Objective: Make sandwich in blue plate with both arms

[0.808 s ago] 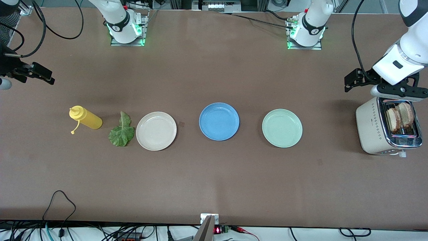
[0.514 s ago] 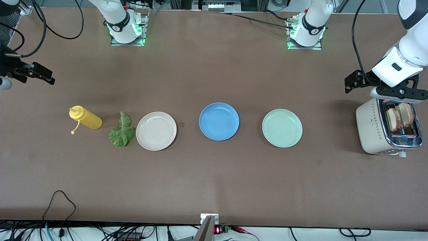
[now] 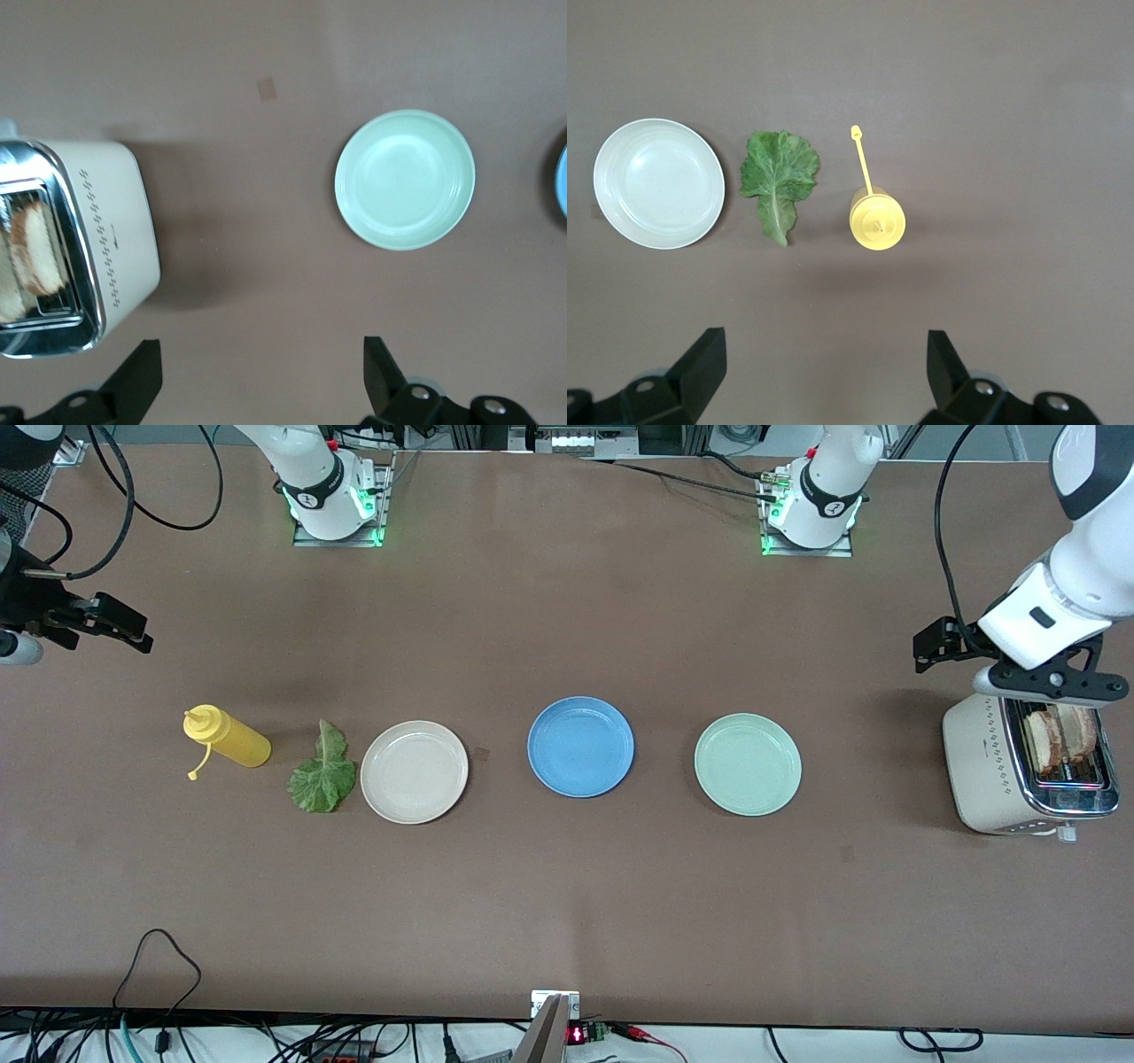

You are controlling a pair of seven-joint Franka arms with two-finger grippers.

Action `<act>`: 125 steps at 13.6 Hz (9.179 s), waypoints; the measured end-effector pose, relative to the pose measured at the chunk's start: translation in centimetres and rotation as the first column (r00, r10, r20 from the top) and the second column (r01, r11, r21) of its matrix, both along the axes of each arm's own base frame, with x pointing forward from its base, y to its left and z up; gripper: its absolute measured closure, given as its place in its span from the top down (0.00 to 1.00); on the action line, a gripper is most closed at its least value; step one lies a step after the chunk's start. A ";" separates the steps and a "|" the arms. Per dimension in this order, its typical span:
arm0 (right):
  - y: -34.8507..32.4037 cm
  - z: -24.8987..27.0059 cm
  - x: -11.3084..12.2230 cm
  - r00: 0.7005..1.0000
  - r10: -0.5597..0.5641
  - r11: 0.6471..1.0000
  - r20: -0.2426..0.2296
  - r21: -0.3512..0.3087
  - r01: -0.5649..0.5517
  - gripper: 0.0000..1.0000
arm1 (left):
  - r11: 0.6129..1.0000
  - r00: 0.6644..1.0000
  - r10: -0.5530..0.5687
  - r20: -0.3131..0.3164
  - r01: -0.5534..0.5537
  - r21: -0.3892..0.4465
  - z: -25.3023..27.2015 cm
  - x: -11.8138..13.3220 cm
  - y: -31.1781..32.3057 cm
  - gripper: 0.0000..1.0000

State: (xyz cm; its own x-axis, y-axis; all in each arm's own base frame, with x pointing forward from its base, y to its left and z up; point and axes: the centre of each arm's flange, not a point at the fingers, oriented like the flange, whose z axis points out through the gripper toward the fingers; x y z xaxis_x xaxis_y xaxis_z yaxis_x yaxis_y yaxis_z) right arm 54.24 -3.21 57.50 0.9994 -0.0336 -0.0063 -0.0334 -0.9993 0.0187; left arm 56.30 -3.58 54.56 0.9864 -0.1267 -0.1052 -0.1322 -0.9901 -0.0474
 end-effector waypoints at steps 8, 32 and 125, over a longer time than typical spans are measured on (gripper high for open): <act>-0.3 0.0 0.0 1.000 -0.005 1.000 0.003 0.000 0.005 1.00 | 0.980 0.998 -0.026 -0.061 0.038 0.196 -3.7 3.3 2.9 1.00; -0.3 -1.8 1.2 1.000 -0.005 1.000 -0.009 -0.001 0.005 1.00 | 0.989 0.995 -0.047 -0.082 0.058 0.132 -14.8 4.3 22.0 0.06; 11.7 -37.1 3.3 0.985 0.142 0.990 -0.102 0.002 -0.142 1.00 | 0.999 0.998 0.044 0.048 -0.043 -0.017 4.0 -0.2 0.9 1.00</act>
